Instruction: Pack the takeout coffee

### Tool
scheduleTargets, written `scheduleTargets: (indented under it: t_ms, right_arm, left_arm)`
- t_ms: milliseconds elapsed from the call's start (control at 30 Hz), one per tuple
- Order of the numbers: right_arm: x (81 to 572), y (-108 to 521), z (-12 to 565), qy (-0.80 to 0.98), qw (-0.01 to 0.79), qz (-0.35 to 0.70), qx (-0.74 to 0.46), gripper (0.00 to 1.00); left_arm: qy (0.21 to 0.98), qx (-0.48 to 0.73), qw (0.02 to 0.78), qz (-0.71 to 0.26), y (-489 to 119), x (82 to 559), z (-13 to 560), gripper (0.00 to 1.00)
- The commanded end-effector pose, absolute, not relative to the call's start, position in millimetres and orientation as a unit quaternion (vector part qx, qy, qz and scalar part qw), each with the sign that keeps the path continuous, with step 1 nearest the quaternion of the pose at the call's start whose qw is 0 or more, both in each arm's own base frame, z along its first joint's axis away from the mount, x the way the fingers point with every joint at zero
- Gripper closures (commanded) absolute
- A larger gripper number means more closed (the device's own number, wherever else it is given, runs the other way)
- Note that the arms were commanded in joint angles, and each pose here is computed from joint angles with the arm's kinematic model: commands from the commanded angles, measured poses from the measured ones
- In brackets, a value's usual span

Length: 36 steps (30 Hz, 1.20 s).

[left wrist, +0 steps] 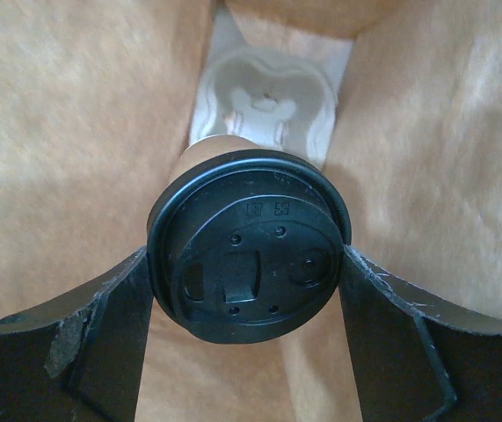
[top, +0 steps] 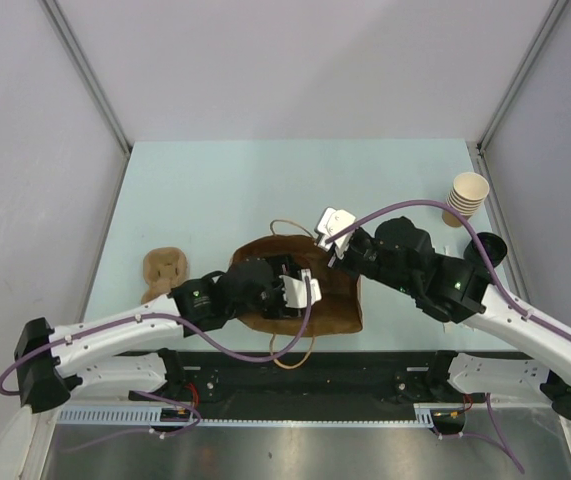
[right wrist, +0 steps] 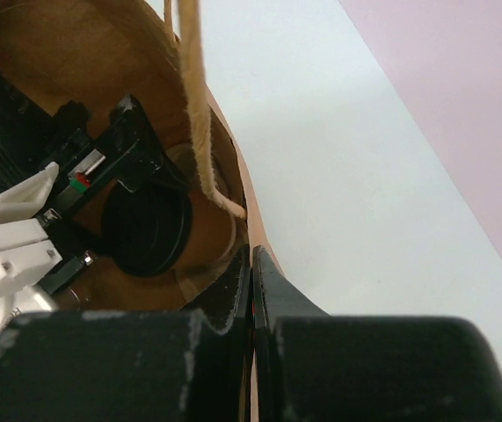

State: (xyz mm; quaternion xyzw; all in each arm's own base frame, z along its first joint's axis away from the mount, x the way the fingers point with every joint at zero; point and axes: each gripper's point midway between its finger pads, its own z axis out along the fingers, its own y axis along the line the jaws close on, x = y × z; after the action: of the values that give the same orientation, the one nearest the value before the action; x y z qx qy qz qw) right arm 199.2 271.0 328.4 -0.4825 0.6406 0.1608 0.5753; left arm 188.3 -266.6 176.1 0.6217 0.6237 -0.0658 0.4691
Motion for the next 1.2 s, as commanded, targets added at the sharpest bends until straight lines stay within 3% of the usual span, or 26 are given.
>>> scheduleTargets:
  t_ms: [0, 1167]
  right_arm:
    - [197.9, 273.4, 350.8, 0.619, 0.607, 0.172, -0.467, 1.0]
    - [180.9, 281.3, 349.1, 0.615, 0.589, 0.22, -0.477, 1.0]
  left_arm:
    - [0.605, 0.611, 0.506, -0.065, -282.6, 195.8, 191.7, 0.88]
    - [0.605, 0.637, 0.473, -0.063, -321.4, 209.8, 157.3, 0.9]
